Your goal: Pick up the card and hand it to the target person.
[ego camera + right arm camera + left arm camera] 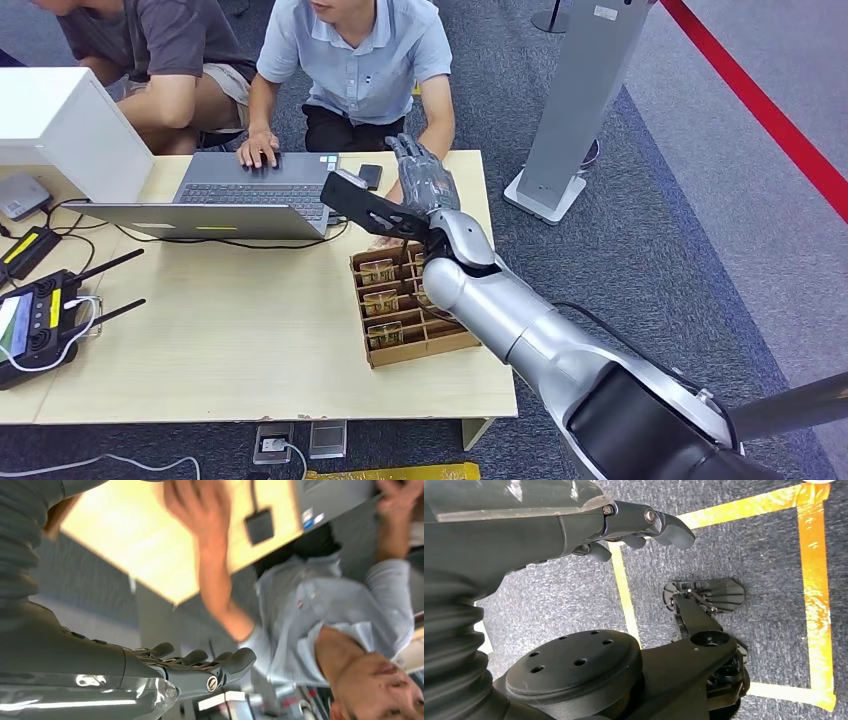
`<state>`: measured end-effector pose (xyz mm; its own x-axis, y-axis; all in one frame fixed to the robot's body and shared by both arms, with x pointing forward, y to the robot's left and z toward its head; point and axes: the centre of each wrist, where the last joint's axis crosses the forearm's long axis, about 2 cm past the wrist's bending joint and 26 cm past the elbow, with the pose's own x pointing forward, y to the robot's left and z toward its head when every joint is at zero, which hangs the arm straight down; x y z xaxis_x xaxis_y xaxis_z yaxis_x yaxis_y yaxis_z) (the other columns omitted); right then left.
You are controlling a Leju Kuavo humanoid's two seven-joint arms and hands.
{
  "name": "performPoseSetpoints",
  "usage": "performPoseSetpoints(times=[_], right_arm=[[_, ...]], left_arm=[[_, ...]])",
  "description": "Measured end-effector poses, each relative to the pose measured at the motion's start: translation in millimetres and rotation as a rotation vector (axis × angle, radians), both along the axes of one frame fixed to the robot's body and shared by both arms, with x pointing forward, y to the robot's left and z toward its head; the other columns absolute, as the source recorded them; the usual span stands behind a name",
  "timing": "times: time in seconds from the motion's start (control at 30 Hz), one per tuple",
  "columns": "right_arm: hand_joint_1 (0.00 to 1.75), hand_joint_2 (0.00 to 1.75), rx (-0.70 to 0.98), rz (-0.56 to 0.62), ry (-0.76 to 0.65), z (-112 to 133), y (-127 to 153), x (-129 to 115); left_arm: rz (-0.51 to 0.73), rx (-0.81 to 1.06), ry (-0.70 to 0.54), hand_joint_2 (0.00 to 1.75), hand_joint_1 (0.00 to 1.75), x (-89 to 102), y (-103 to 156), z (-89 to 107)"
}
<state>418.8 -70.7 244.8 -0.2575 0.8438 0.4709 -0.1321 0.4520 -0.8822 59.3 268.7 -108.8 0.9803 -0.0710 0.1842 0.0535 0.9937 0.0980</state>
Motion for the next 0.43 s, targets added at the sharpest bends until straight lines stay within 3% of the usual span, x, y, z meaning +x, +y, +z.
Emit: performPoseSetpoints(times=[0.2,0.43], right_arm=[[0.0,1.75,0.292,-0.002,0.099,6,-24,-19],[0.0,1.75,0.502,-0.001,0.017,5,-78,-76]], left_arm=[[0.024,0.005,0.02,1.75,0.0,-2.2,0,-0.3],[0.04,0.008,0.019,1.75,0.0,-7.4,2,-1.1]])
